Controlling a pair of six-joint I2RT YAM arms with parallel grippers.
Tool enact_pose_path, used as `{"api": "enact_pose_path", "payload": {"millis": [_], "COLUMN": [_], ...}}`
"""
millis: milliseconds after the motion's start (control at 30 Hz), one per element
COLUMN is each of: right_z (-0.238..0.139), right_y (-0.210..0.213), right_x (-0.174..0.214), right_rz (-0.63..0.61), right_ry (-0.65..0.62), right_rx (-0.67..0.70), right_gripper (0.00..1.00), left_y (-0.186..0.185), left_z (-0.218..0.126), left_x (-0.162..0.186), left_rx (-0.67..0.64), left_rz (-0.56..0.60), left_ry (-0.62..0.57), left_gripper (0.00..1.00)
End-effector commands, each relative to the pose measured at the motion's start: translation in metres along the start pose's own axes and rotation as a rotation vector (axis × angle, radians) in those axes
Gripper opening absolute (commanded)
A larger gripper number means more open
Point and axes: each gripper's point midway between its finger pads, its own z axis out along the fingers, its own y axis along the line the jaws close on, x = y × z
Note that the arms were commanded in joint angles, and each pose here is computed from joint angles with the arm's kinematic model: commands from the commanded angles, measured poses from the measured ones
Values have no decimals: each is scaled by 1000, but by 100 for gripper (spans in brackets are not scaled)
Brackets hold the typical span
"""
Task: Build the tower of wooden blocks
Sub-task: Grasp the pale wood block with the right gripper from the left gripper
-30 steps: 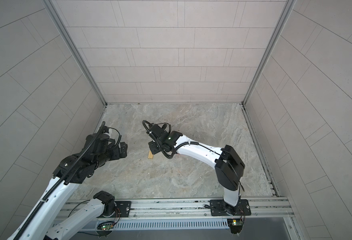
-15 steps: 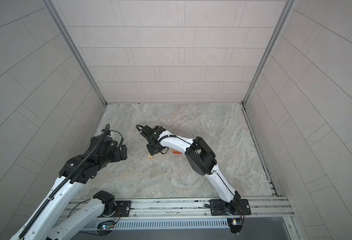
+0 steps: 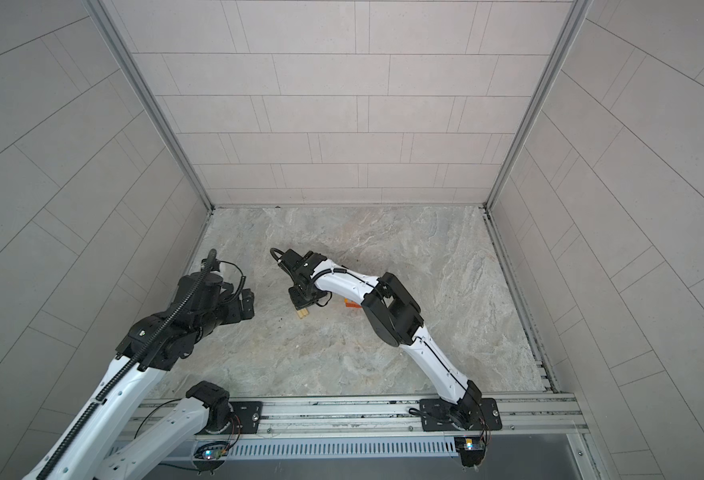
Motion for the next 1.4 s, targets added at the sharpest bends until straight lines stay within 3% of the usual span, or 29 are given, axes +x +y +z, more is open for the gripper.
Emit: {"api": "enact_pose_path", "payload": {"millis": [0,400,533,600,767,867,1000,1367], "right_z": [2,-6,-12,-19,-40,-47,-48,-37], "right_y": [9,39,33,28,19,21,23,24], "right_x": [-3,-8,-7,-12,-16,-13,-10,-3], "right_rz": [0,-58,-59,-51,12,45,91,286], "right_ry": [2,-9,-19,-49,-116,-168,-205,-275], "right_rx": [-24,-86,-50,-20,51,82,109,176], "right_gripper": [0,0,2,14,58,74,81,85], "left_y": [1,3,4,5,8,10,11,12], "left_z": [1,0,0,-1,-5,-7,-8,-12], "left_x": [-1,-2,-2,-3,-5,-6,-6,-7], "left_rx": [-4,-10,-12,-17,-27,-32,-35,-28], "left_rz": [4,3,2,0,-10,-17,-19,-27], "left_ry": [-13,-24,-24,-27,-51,-63,-65,-81], "left_gripper": [100,100,100,100,100,100,100,100]}}
